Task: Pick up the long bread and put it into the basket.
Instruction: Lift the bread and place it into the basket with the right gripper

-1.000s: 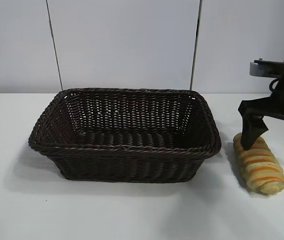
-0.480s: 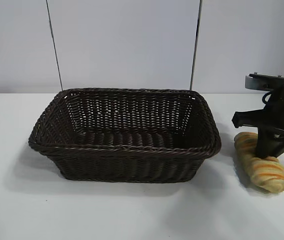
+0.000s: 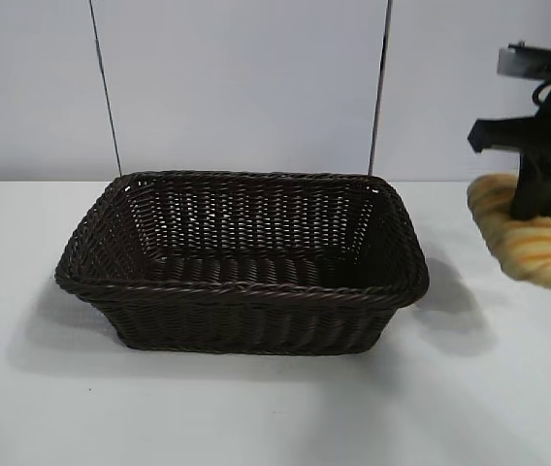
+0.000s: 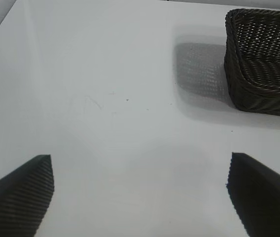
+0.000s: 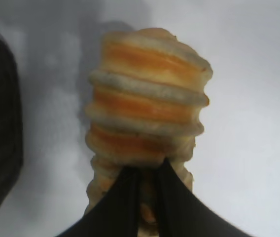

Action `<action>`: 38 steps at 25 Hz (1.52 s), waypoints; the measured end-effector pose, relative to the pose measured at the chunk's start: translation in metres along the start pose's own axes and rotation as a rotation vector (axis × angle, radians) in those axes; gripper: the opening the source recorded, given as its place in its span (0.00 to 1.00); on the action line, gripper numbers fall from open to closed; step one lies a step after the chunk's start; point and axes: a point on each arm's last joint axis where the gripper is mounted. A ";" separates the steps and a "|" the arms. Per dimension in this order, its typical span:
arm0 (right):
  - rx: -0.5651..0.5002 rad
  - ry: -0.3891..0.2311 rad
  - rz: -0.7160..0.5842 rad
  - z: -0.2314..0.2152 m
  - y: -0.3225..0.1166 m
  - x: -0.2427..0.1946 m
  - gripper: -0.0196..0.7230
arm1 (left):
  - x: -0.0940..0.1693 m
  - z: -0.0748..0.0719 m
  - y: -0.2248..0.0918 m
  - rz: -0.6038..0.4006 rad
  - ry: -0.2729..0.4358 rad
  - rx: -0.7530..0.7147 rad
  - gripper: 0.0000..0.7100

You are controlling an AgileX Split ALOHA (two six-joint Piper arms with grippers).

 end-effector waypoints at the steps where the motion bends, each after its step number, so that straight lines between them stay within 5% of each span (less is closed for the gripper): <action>1: 0.009 0.004 -0.007 0.004 0.002 0.003 0.08 | 0.000 0.000 0.000 0.000 0.000 0.000 0.97; 13: 0.332 0.137 -0.081 0.134 0.026 0.005 0.07 | 0.000 0.000 0.000 0.000 -0.001 0.000 0.97; 16: 0.571 0.151 -0.075 0.167 0.026 -0.012 0.07 | 0.000 0.000 0.000 0.000 -0.001 0.000 0.97; 21: 1.163 0.113 -0.093 0.204 0.016 -0.035 0.07 | 0.000 0.000 0.000 0.000 -0.001 0.000 0.97; 24: 1.335 0.104 -0.121 0.216 0.014 -0.047 0.07 | 0.000 0.000 0.000 0.000 -0.001 0.000 0.97; 38: 1.396 0.130 0.007 0.221 0.000 -0.135 0.07 | 0.000 0.000 0.000 0.000 -0.001 0.000 0.97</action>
Point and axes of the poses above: a point on each arm's last joint axis where the gripper is mounted, x pointing back along that axis away from the gripper, z along the wrist's bending axis when the last joint is at zero, y = z × x, and after that the axes turned 2 degrees about x, right-handed
